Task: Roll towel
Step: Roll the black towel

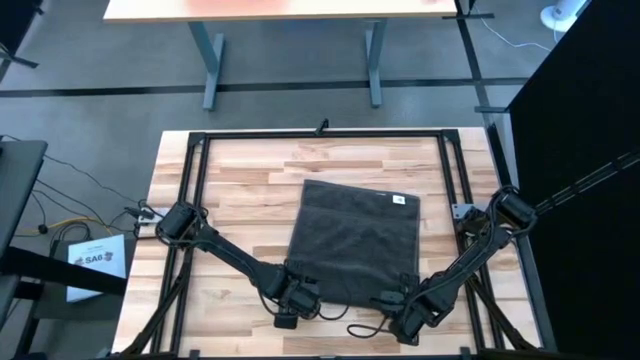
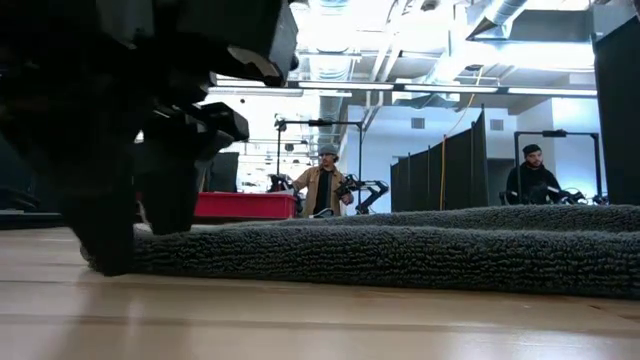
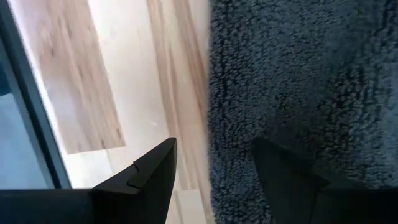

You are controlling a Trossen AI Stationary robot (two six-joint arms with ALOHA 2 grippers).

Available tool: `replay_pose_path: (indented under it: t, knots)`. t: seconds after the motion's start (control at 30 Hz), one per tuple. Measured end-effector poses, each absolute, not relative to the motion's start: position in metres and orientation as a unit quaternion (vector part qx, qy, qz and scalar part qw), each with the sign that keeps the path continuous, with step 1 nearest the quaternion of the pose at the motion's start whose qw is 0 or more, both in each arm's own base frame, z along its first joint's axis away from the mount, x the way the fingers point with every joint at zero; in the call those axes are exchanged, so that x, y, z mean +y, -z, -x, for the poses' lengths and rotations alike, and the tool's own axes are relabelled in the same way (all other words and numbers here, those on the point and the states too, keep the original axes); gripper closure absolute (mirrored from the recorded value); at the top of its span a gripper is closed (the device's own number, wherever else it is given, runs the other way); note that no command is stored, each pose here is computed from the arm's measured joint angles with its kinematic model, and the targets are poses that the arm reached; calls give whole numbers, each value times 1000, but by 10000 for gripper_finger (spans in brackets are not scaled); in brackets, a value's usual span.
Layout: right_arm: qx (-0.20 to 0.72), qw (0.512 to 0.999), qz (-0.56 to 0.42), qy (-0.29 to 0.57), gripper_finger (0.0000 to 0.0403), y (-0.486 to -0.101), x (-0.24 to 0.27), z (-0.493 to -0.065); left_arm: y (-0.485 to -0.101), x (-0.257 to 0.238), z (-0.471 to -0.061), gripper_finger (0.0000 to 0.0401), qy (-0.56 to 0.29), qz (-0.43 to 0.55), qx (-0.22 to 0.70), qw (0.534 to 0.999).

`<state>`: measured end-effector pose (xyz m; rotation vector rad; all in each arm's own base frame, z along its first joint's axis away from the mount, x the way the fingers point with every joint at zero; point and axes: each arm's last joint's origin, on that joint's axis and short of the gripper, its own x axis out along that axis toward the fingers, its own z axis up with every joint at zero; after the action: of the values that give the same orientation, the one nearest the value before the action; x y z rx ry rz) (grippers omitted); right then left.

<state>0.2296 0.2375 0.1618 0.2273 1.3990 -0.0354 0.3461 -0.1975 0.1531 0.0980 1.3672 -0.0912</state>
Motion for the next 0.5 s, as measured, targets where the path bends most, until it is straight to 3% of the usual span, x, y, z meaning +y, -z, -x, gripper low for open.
replay_pose_path:
  t: [0.2,0.5]
  knots:
    - [633,769,-89,31,206,-153,233,-226,-153,-198,-346,219,33,-66,622,780]
    - [622,769,-140,48,212,-133,224,-221,-154,-197,-350,224,24,-89,601,794]
